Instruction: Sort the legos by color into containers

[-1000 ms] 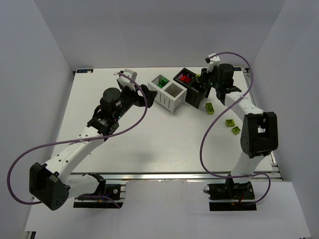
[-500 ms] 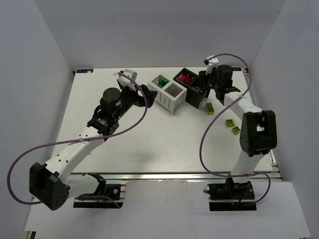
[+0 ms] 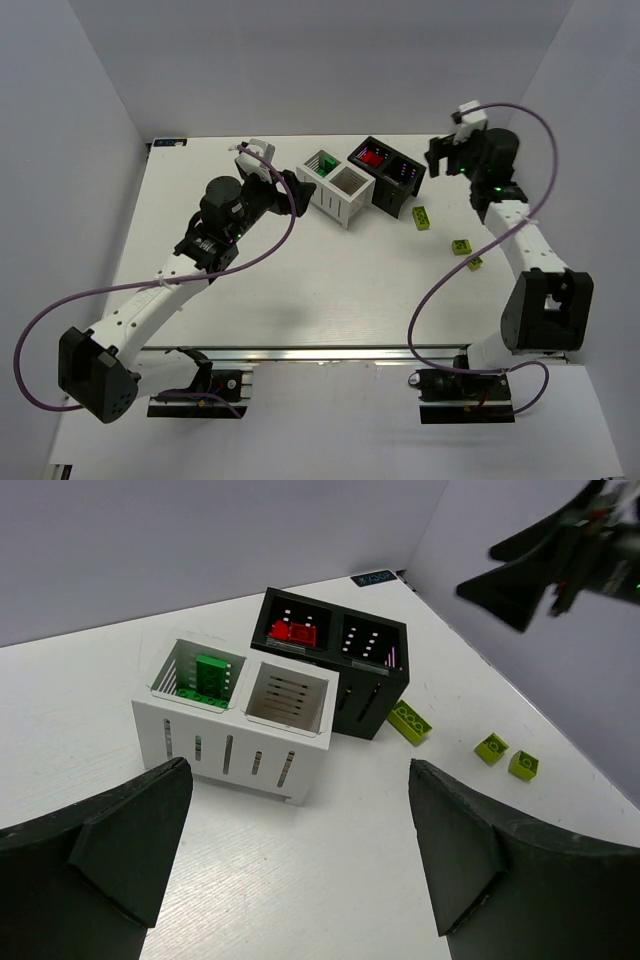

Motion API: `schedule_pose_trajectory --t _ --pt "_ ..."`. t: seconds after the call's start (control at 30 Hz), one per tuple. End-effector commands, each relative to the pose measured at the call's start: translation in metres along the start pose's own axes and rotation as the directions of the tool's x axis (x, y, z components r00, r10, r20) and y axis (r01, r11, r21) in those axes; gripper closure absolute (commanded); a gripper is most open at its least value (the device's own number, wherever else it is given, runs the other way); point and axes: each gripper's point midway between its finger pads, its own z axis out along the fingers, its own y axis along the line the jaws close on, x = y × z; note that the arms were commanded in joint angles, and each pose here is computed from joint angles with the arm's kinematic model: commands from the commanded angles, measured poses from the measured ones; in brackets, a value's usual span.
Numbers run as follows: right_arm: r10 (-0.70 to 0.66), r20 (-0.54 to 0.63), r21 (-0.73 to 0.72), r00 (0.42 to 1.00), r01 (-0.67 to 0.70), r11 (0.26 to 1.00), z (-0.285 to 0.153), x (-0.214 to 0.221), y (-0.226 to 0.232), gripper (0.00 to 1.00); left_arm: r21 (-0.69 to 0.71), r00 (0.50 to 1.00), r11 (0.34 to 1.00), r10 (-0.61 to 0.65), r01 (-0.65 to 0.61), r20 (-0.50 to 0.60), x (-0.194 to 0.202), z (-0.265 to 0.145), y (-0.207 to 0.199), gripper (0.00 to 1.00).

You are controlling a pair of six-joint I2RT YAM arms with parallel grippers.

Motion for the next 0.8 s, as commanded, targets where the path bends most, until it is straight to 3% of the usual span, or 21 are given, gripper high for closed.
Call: schedule_pose_trajectory --t 0.0,0.07,0.17,0.2,0.43,0.6,0.77 --pt "0.083 0.026 0.049 0.996 -0.085 0.995 -0.034 -0.010 -0.042 0.11 0.013 0.999 1.000 0.002 -0.002 0.043 -0.015 -0.009 -0.003 0.02" --pt "0.130 -0.098 0.054 0.987 -0.125 0.991 -0.046 0.015 -0.043 0.11 0.017 0.999 1.000 0.000 -0.001 0.047 -0.017 -0.009 -0.004 0.02" --pt "0.131 -0.197 0.178 0.972 -0.095 0.979 -0.067 0.043 -0.058 0.11 0.021 0.999 1.000 -0.001 0.000 0.051 -0.018 -0.011 -0.005 0.02" --pt "0.188 -0.239 0.233 0.953 -0.132 0.963 -0.077 0.069 -0.060 0.11 0.020 0.999 1.000 0.000 -0.002 0.054 -0.019 -0.011 -0.005 0.02" --pt "0.382 -0.208 0.306 0.900 -0.311 0.900 -0.120 0.107 -0.047 0.11 -0.001 0.999 1.000 0.012 -0.012 0.032 -0.011 -0.006 0.000 0.02" --pt "0.346 -0.239 0.383 0.907 -0.240 0.892 -0.132 0.125 -0.059 0.11 -0.008 0.999 1.000 0.019 -0.019 0.034 -0.012 -0.007 0.002 0.02" --pt "0.325 -0.294 0.367 0.899 -0.208 0.907 -0.139 0.150 -0.061 0.10 0.007 0.999 1.000 0.015 -0.015 0.029 -0.016 -0.005 -0.002 0.02"
